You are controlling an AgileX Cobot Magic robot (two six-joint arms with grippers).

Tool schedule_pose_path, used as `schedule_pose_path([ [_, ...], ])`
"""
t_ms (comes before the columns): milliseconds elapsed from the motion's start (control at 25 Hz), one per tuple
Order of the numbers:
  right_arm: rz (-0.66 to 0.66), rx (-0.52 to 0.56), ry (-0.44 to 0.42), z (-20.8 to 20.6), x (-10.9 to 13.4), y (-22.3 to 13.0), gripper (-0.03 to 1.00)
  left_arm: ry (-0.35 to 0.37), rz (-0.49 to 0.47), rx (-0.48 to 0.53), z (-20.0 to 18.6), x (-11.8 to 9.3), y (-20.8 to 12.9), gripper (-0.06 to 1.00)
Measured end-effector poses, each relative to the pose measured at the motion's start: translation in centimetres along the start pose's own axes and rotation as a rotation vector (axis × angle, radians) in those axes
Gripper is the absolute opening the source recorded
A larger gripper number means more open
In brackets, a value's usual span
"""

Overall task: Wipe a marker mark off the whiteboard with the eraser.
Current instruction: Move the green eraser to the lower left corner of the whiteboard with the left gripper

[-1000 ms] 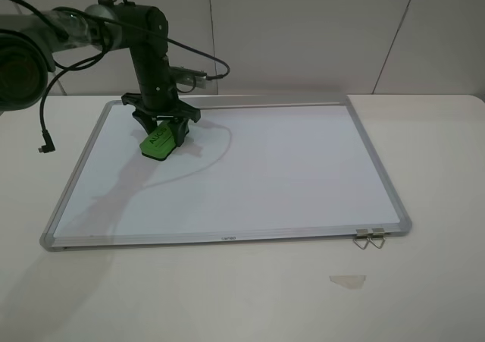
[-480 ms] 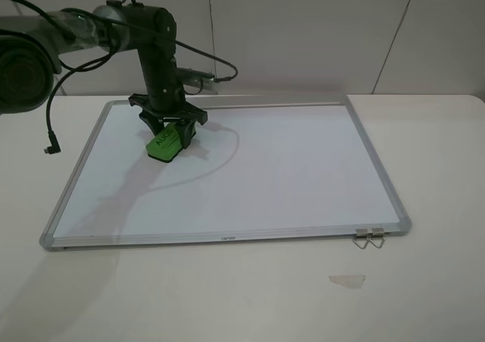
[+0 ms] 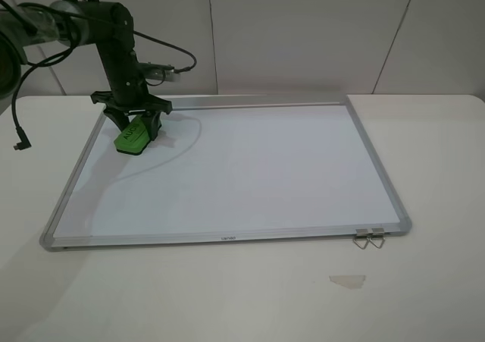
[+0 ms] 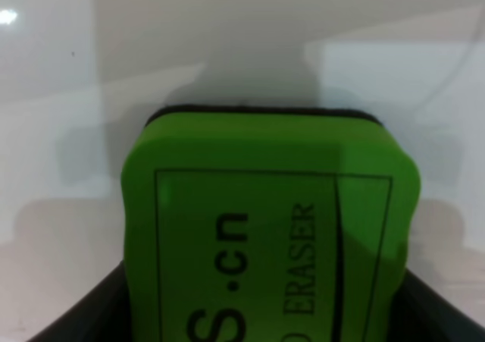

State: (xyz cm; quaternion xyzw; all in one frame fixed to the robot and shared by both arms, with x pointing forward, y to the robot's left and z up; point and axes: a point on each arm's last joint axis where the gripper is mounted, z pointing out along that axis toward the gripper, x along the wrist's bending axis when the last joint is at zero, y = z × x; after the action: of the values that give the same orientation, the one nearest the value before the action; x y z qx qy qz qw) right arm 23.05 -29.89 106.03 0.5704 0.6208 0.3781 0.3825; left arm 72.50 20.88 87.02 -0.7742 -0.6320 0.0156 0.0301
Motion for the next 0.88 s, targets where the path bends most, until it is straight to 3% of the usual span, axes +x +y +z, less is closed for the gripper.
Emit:
schedule_pose_path([
  [240, 0.0, 0.0, 0.0, 0.0, 0.0, 0.0, 0.81, 0.047, -0.026, -0.038, -2.4, 0.8, -0.4, 0.6],
  [520, 0.0, 0.0, 0.0, 0.0, 0.0, 0.0, 0.81, -0.013, -0.147, -0.209, -12.1, 0.5, -2.9, 0.6],
  [880, 0.0, 0.0, 0.0, 0.0, 0.0, 0.0, 0.81, -0.004, -0.325, -0.023, -10.9, 0.4, -10.2, 0.6],
])
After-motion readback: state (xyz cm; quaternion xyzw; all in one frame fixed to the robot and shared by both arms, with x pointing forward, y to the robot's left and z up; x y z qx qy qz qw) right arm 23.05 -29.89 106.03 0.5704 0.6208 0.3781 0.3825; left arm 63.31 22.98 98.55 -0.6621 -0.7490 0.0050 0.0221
